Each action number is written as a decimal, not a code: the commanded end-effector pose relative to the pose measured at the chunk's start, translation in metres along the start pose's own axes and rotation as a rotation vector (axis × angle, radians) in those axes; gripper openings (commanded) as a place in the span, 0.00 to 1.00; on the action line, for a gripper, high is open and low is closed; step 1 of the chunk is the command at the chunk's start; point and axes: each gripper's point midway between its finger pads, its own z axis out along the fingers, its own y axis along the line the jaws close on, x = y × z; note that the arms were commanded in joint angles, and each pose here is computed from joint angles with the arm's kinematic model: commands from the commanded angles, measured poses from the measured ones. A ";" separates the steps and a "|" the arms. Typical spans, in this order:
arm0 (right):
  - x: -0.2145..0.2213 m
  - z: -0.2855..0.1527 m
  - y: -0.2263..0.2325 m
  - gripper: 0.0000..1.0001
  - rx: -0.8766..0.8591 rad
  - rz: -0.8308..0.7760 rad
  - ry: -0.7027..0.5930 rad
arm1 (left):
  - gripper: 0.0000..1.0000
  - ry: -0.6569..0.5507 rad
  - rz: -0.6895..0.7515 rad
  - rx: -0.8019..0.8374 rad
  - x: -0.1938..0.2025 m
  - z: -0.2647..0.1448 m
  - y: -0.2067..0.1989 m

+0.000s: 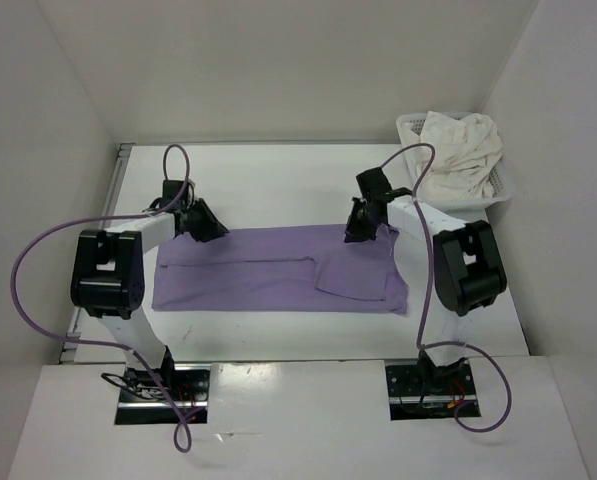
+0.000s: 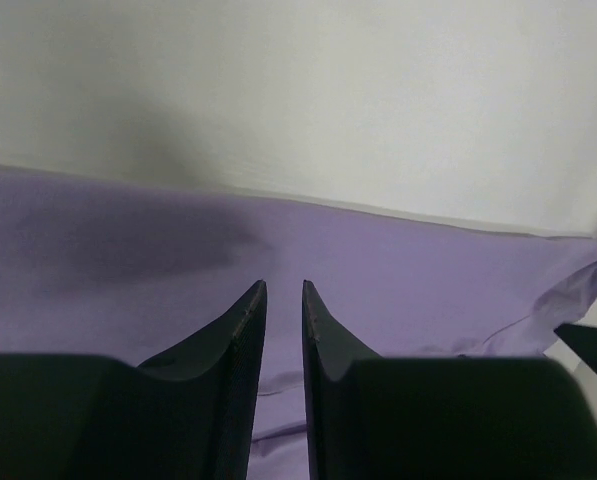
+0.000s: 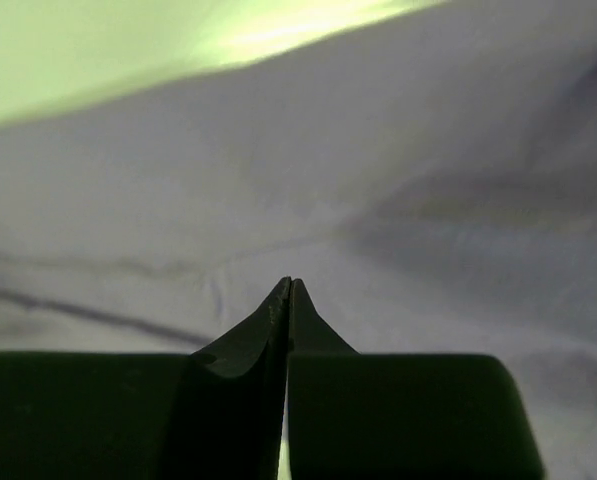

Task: Fold and stack the t-shirts
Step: Fold the other side of the tshirt into a rectangle, then rotate the tshirt 90 degrees

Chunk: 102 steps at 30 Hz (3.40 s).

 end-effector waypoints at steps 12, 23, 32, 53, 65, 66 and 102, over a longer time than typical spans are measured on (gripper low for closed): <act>-0.016 0.030 -0.057 0.00 0.134 0.169 -0.074 | 0.27 0.046 -0.316 -0.036 -0.004 0.002 0.083; 0.016 0.003 -0.051 0.09 0.060 0.155 0.005 | 0.29 -0.105 -0.158 0.073 -0.052 -0.043 0.015; 0.023 0.052 -0.040 0.08 0.048 0.162 0.121 | 0.24 -0.011 0.174 0.214 -0.008 -0.035 -0.078; -0.191 -0.053 0.228 0.26 -0.436 -0.239 -0.329 | 0.21 0.096 0.316 0.175 0.054 -0.068 -0.102; -0.017 -0.024 0.106 0.00 -0.318 -0.155 -0.094 | 0.21 0.058 0.262 0.128 0.006 -0.045 -0.077; -0.019 -0.016 0.088 0.00 -0.268 -0.130 -0.100 | 0.21 0.051 0.264 0.133 0.003 -0.046 -0.080; 0.055 0.021 0.140 0.67 -0.418 -0.173 0.133 | 0.31 0.036 0.264 0.198 0.015 -0.068 -0.088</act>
